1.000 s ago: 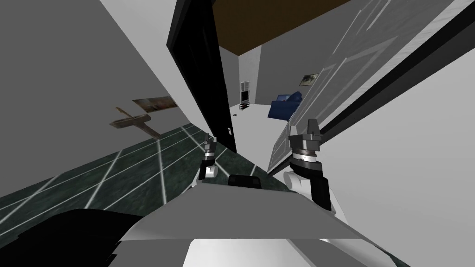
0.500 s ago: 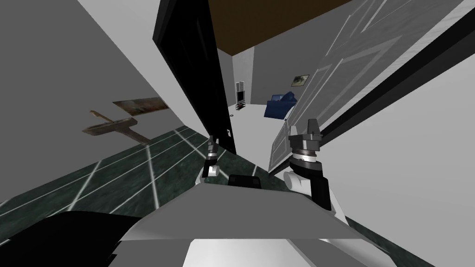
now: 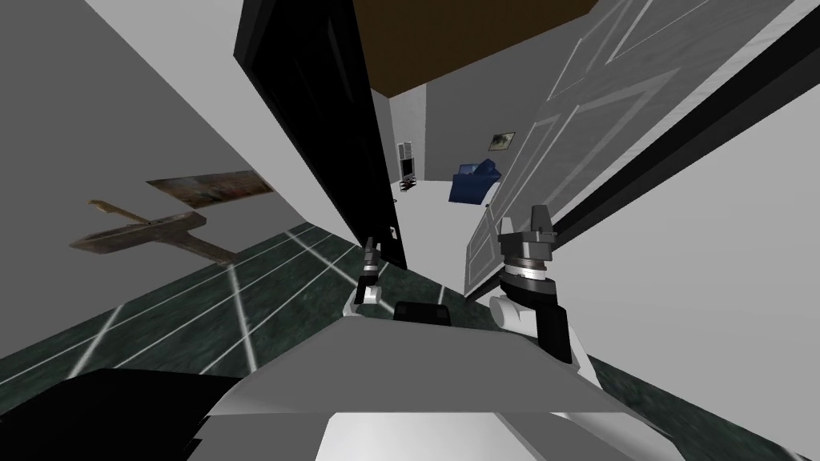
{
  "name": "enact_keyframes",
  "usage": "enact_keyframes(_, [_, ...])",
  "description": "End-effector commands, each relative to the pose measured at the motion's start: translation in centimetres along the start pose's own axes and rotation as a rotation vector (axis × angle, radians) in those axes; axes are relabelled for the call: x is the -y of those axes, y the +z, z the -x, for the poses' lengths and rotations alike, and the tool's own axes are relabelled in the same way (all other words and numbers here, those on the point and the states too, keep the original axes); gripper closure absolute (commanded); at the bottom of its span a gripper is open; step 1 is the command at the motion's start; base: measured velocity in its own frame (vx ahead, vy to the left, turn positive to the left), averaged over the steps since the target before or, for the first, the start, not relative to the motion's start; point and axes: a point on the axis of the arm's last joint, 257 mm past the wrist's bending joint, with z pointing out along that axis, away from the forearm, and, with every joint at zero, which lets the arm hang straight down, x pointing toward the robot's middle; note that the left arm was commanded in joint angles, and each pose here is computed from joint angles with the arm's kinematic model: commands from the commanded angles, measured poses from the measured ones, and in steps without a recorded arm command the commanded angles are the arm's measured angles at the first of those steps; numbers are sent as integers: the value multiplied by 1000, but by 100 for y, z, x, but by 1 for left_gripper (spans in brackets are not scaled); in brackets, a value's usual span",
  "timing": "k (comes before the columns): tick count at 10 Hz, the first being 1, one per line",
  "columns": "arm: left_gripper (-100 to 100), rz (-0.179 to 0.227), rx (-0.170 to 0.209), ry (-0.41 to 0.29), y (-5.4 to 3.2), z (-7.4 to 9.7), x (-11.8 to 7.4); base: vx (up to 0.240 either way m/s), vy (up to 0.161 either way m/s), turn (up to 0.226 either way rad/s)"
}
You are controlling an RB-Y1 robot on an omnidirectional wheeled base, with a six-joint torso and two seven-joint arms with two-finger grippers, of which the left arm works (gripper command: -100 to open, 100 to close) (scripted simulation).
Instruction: Push the door open
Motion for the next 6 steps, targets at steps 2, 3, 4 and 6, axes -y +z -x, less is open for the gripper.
enact_keyframes(2, [-100,31,-1,10,-26,11,-182,52,97,-107])
enact_keyframes(3, [-100,47,-1,14,-39,5,-277,15,67,-91])
enact_keyframes(4, [-100,58,-3,18,-45,-3,-354,25,94,-180])
enact_keyframes(6, [-100,86,-5,27,-70,-19,-524,47,113,-159])
